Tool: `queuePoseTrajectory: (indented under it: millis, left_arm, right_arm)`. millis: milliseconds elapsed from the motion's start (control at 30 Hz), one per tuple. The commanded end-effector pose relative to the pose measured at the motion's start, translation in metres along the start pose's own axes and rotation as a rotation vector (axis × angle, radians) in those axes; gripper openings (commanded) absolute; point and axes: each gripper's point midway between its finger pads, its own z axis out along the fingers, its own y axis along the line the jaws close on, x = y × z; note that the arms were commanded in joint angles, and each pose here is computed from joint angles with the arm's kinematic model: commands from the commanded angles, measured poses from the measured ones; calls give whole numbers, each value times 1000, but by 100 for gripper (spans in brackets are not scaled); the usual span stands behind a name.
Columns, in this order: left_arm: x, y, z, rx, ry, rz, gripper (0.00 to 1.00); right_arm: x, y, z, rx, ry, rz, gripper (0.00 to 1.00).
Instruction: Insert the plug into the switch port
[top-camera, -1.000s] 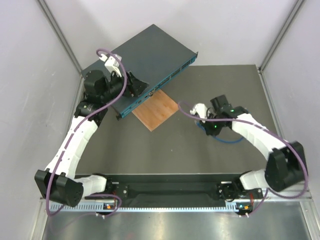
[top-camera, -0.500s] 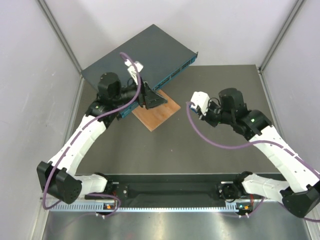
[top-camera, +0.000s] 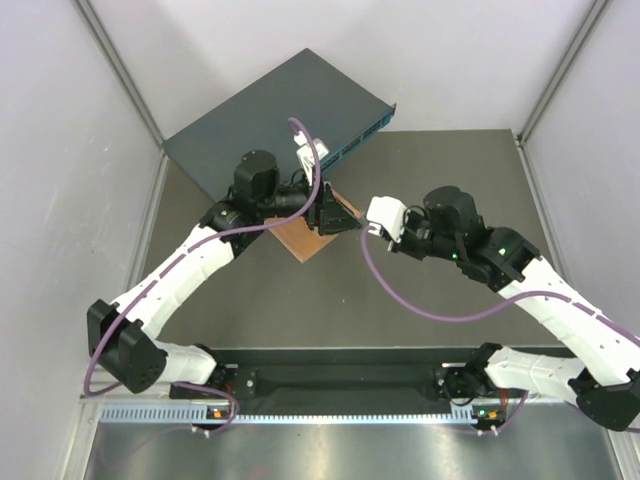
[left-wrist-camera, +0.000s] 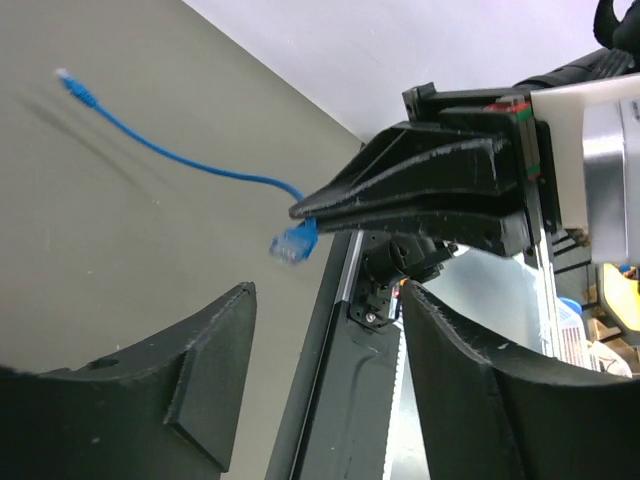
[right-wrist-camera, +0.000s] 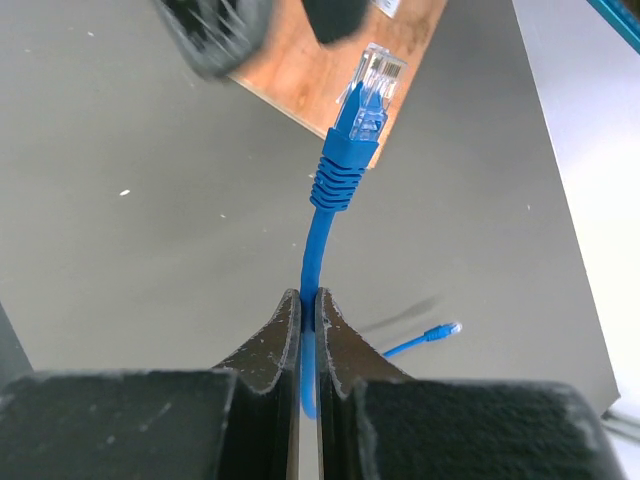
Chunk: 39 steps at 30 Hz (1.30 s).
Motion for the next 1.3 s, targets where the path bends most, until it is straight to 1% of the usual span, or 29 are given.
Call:
queuePoseTrajectory:
  millis: [0, 67, 200, 300, 533, 633, 833, 933, 967, 1000, 1033, 1100, 1133, 1167, 1200, 1233, 1267]
  left_arm:
    - [-18, -8, 3, 14, -37, 82, 64]
    - [-20, -7, 5, 12, -40, 87, 62]
    - [-18, -6, 8, 17, -33, 91, 56]
    - [-15, -6, 9, 19, -27, 88, 55]
    - [-11, -10, 11, 40, -12, 86, 48]
    - [-10, -11, 11, 48, -10, 89, 42]
    - [-7, -18, 10, 93, -15, 123, 25]
    - [-4, -27, 6, 139, -16, 151, 7]
    - [-5, -29, 6, 150, -23, 173, 1]
    - [-2, -32, 4, 163, -22, 183, 0]
    - [0, -36, 2, 188, -18, 193, 0]
    - [-5, -46, -3, 222, -47, 238, 0]
    - [-2, -46, -3, 232, -52, 243, 0]
    - [-1, -50, -5, 250, -56, 250, 0]
    - [-3, -55, -9, 268, -84, 286, 0]
    - [-3, -58, -10, 277, -94, 295, 0]
    - [-1, -62, -12, 298, -93, 289, 0]
  right_arm:
    - [-28, -6, -15, 23, -83, -44, 0]
    - [-32, -2, -17, 11, -95, -57, 0]
    - [-35, 0, -17, 2, -104, -66, 0]
    - [-39, 1, -19, -4, -118, -71, 0]
    - [-44, 3, -20, -15, -131, -85, 0]
    - [-46, 7, -20, -30, -136, -94, 0]
    - [-47, 12, -21, -55, -145, -102, 0]
    - [-48, 14, -22, -67, -149, -100, 1]
    - [-49, 13, -24, -63, -154, -91, 9]
    - [-49, 14, -24, -64, -157, -69, 17]
    - [-51, 15, -25, -73, -169, -62, 35]
    - [-53, 16, -28, -81, -187, -36, 47]
    - [-59, 21, -31, -105, -221, -11, 58]
    - [-61, 21, -33, -112, -238, 4, 60]
    - [-62, 23, -36, -125, -257, 30, 61]
    - [-72, 29, -40, -168, -316, 35, 61]
    - [-74, 26, -43, -171, -340, 55, 61]
